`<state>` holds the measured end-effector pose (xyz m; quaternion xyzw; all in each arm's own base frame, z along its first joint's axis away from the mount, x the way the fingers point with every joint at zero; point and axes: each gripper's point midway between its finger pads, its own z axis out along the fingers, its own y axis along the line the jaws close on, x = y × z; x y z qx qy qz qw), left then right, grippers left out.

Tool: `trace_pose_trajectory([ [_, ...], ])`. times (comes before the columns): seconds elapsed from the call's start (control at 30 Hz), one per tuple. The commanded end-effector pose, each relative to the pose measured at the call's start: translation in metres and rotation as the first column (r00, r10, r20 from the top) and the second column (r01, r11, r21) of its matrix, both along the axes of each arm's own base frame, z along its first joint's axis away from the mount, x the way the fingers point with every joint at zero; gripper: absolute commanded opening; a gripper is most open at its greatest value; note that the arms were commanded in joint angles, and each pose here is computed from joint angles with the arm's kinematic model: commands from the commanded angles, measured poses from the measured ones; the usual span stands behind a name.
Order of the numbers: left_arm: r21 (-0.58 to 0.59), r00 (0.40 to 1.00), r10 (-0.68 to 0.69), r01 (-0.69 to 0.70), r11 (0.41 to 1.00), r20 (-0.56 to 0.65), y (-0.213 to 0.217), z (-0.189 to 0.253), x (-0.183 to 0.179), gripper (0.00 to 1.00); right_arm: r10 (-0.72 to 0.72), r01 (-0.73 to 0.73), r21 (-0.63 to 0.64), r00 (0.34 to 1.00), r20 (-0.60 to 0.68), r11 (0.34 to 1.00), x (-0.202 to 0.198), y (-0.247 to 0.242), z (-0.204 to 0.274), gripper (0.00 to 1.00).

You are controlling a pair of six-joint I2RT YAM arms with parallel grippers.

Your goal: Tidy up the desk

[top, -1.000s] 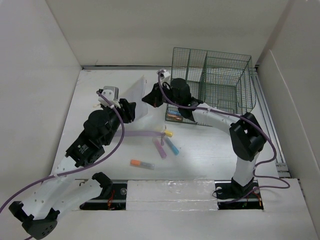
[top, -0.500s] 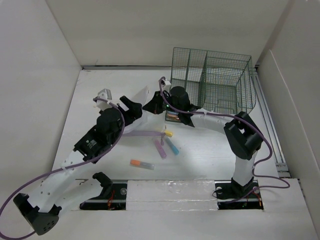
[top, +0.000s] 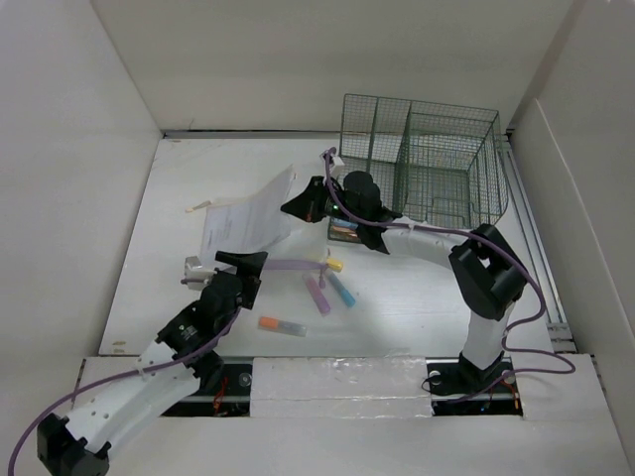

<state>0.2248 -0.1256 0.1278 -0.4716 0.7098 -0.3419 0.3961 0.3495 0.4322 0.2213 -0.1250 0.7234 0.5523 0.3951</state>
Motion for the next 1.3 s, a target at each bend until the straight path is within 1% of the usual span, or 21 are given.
trace_pose_trajectory([
  [0.0, -0.218, 0.976, 0.206, -0.185, 0.958, 0.074, 0.02, 0.025, 0.012, 0.83, 0.004, -0.018, 0.122, 0.994, 0.113, 0.992, -0.008, -0.001, 0.055, 0.0],
  [0.03, -0.227, 0.964, 0.257, -0.235, 0.945, 0.071, 0.029, 0.017, 0.013, 0.83, 0.007, -0.021, 0.125, 0.994, 0.105, 0.992, -0.009, 0.0, 0.052, 0.0],
  [0.17, -0.282, 0.947, 0.295, -0.25, 0.926, 0.128, 0.032, 0.019, 0.019, 0.84, 0.027, -0.038, 0.125, 0.996, 0.09, 0.991, -0.015, 0.004, 0.046, 0.0],
  [0.27, -0.244, 0.944, 0.307, -0.271, 0.931, 0.123, 0.032, 0.012, 0.024, 0.84, 0.047, -0.057, 0.125, 0.996, 0.082, 0.99, -0.019, 0.009, 0.044, 0.0],
  [0.3, -0.188, 0.941, 0.322, -0.3, 0.935, 0.1, 0.034, 0.002, 0.028, 0.85, 0.05, -0.06, 0.127, 0.995, 0.082, 0.99, -0.02, 0.009, 0.044, 0.0],
  [0.4, -0.176, 0.926, 0.357, -0.334, 0.926, 0.125, 0.037, 0.015, 0.037, 0.84, 0.062, -0.072, 0.129, 0.995, 0.083, 0.989, -0.026, 0.011, 0.045, 0.0],
  [0.53, -0.176, 0.896, 0.404, -0.374, 0.91, 0.185, 0.044, 0.03, 0.045, 0.65, 0.066, -0.074, 0.12, 0.995, 0.07, 0.99, -0.03, 0.008, 0.039, 0.0],
  [0.73, -0.182, 0.876, 0.438, -0.406, 0.895, 0.2, 0.054, 0.03, 0.062, 0.58, 0.075, -0.079, 0.1, 0.996, 0.05, 0.992, -0.037, 0.003, 0.03, 0.0],
  [0.8, -0.19, 0.876, 0.43, -0.394, 0.899, 0.217, 0.051, 0.03, 0.067, 0.47, 0.092, -0.095, 0.092, 0.995, 0.04, 0.991, -0.043, 0.005, 0.026, 0.0],
  [0.83, -0.159, 0.881, 0.406, -0.377, 0.913, 0.243, 0.049, 0.032, 0.069, 0.27, 0.089, -0.091, 0.081, 0.996, 0.027, 0.993, -0.043, 0.004, 0.019, 0.0],
  [0.87, -0.171, 0.878, 0.408, -0.374, 0.911, 0.251, 0.049, 0.035, 0.07, 0.27, 0.089, -0.091, 0.081, 0.996, 0.026, 0.993, -0.043, 0.004, 0.019, 0.0],
  [0.9, -0.158, 0.882, 0.4, -0.37, 0.915, 0.249, 0.047, 0.033, 0.07, 0.19, 0.088, -0.089, 0.077, 0.996, 0.022, 0.993, -0.044, 0.004, 0.017, 0.0],
  [0.93, -0.145, 0.89, 0.381, -0.355, 0.924, 0.252, 0.045, 0.033, 0.07, 0.05, 0.09, -0.09, 0.069, 0.996, 0.016, 0.993, -0.044, 0.003, 0.015, 0.0],
  [0.97, -0.114, 0.896, 0.364, -0.346, 0.931, 0.255, 0.044, 0.032, 0.07, 0.0, 0.088, -0.089, 0.061, 0.996, 0.008, 0.994, -0.043, 0.004, 0.011, 0.0],
  [1.0, -0.103, 0.899, 0.354, -0.339, 0.935, 0.259, 0.043, 0.036, 0.071, 0.0, 0.09, -0.09, 0.052, 0.996, 0.002, 0.995, -0.043, 0.004, 0.007, 0.0],
  [1.03, -0.089, 0.902, 0.342, -0.331, 0.94, 0.261, 0.042, 0.037, 0.071, 0.0, 0.093, -0.092, 0.027, 0.995, -0.023, 0.995, -0.044, 0.004, 0.0, 0.11],
  [1.1, -0.062, 0.906, 0.318, -0.314, 0.948, 0.278, 0.041, 0.043, 0.068, 0.0, 0.097, -0.098, -0.017, 0.995, -0.036, 0.995, -0.046, 0.008, -0.008, 0.4],
  [1.13, -0.063, 0.908, 0.311, -0.306, 0.95, 0.28, 0.04, 0.044, 0.068, 0.0, 0.089, -0.094, -0.066, 0.992, -0.085, 0.993, -0.05, 0.007, -0.022, 0.64],
  [1.2, -0.062, 0.911, 0.297, -0.292, 0.954, 0.287, 0.04, 0.045, 0.064, 0.0, 0.049, -0.058, -0.097, 0.994, -0.095, 0.994, -0.049, 0.004, -0.027, 0.81],
  [1.23, -0.062, 0.914, 0.287, -0.281, 0.958, 0.287, 0.039, 0.044, 0.063, 0.0, 0.034, -0.047, -0.116, 0.993, -0.116, 0.992, -0.049, 0.001, -0.034, 0.93],
  [1.27, -0.065, 0.915, 0.284, -0.277, 0.959, 0.288, 0.039, 0.044, 0.063, 0.0, 0.017, -0.033, -0.122, 0.992, -0.122, 0.992, -0.048, -0.001, -0.034, 0.97],
])
